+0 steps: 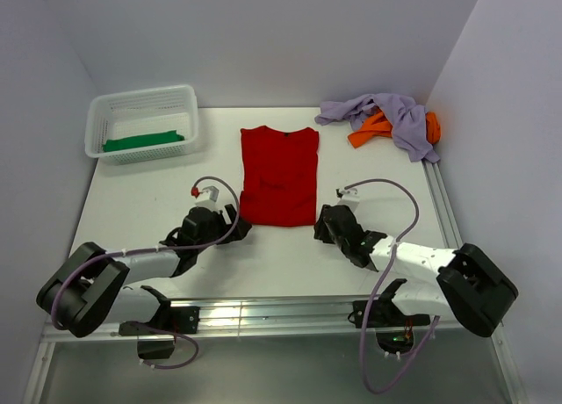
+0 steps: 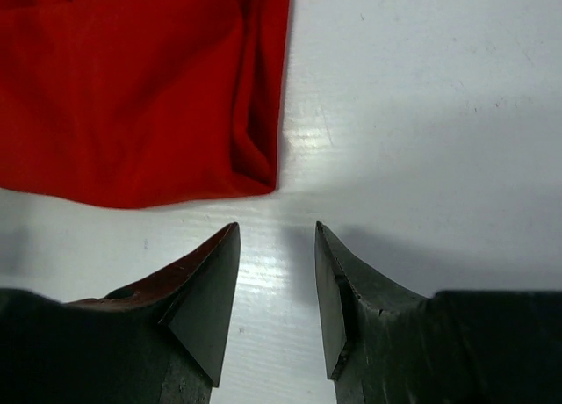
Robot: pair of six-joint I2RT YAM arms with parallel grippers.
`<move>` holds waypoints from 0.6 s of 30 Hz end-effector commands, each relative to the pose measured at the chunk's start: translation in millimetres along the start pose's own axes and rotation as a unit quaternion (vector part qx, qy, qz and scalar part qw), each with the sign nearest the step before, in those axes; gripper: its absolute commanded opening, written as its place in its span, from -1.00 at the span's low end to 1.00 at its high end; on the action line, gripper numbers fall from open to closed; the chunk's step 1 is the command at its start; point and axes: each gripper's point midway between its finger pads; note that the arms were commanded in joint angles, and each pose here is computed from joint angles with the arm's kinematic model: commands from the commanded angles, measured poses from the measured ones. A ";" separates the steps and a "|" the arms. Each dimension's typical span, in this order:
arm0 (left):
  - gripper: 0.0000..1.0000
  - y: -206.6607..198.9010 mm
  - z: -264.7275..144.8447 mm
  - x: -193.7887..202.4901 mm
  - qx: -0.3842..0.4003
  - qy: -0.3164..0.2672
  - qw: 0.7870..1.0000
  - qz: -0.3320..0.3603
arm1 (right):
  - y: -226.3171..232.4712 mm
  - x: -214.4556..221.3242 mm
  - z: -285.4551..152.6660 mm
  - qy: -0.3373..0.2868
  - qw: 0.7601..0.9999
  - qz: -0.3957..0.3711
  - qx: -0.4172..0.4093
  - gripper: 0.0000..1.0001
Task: Roll the t-shirts
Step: Roll the tshirt
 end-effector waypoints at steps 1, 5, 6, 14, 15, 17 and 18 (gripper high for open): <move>0.61 -4.5 3.6 -15.5 0.012 -0.043 0.999 0.023 | 14.2 -23.5 9.1 -0.063 0.998 0.029 -0.013 -0.06; 0.57 -6.8 7.4 -16.7 0.022 -0.048 0.998 0.038 | 15.3 -15.8 18.4 -0.059 0.998 0.021 -0.021 -0.06; 0.56 -11.4 7.7 -19.2 0.033 -0.053 0.997 0.039 | 17.1 -14.8 19.9 -0.059 0.998 0.021 -0.027 -0.07; 0.46 -13.4 12.1 -12.1 0.050 -0.046 0.996 0.061 | 20.7 2.0 32.1 -0.025 0.999 -0.016 -0.036 -0.03; 0.46 -14.7 12.8 -13.6 0.052 -0.048 0.996 0.062 | 22.6 0.5 33.2 -0.026 0.999 -0.016 -0.036 -0.03; 0.44 -15.5 15.5 -14.7 0.052 -0.046 0.995 0.066 | 22.8 2.7 35.3 -0.023 0.999 -0.020 -0.036 -0.03; 0.44 -16.3 16.4 -15.5 0.053 -0.047 0.995 0.068 | 23.3 2.6 36.5 -0.022 0.999 -0.020 -0.035 -0.03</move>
Point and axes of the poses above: each gripper's point midway between its finger pads, its own z axis out along the fingers, its own y axis along the line the jaws close on, x = y × z, and after that the axes turned 7 degrees about z, right-handed
